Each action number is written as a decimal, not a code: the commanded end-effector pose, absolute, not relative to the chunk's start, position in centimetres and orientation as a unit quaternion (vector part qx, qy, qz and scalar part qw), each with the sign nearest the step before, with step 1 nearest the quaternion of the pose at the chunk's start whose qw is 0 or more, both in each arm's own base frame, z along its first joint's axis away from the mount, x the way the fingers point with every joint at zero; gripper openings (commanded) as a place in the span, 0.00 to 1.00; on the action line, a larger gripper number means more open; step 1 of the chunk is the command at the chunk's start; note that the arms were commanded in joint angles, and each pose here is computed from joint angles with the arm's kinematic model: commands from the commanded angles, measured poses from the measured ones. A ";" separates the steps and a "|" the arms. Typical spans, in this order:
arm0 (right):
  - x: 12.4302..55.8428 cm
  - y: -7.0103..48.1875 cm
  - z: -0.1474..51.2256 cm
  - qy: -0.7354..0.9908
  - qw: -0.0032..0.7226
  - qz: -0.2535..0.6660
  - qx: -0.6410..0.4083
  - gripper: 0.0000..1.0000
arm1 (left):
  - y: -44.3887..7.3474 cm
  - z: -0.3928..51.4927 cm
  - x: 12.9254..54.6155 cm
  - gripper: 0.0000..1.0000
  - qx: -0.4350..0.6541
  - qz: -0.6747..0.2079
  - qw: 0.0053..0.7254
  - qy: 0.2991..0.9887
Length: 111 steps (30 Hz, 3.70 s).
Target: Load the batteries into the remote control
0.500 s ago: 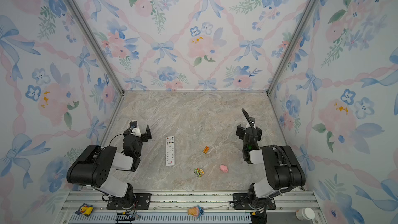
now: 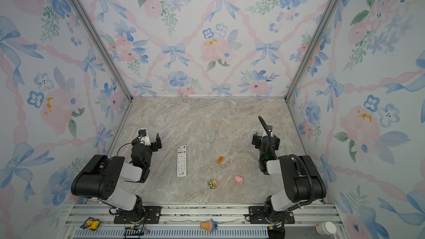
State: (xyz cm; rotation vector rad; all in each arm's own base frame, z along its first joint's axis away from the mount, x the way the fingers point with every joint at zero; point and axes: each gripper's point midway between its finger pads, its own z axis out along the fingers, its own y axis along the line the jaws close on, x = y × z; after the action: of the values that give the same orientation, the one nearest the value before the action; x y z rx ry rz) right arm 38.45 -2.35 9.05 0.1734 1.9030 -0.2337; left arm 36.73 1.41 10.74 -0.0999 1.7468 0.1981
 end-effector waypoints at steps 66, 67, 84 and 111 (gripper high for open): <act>37.6 8.8 17.6 0.869 0.488 -0.065 -0.038 0.97 | -1.1 12.9 39.0 0.98 -0.020 0.125 0.554 0.823; 37.6 9.3 17.8 0.868 0.490 -0.063 -0.041 0.97 | -1.4 13.1 39.0 0.98 -0.019 0.125 0.553 0.824; 36.7 13.8 18.0 0.876 0.475 -0.031 -0.074 0.97 | -9.3 12.9 39.3 0.98 -0.006 -0.029 0.467 0.884; 28.8 25.0 16.7 0.824 0.465 0.104 -0.306 0.97 | -15.7 12.8 36.4 0.98 -0.007 -0.154 0.403 0.902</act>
State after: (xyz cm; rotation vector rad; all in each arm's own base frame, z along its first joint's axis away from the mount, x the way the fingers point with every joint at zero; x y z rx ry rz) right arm 29.88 23.46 16.36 -0.6456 2.0798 0.1915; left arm 37.14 -15.52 12.80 -0.0047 2.2604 -0.3584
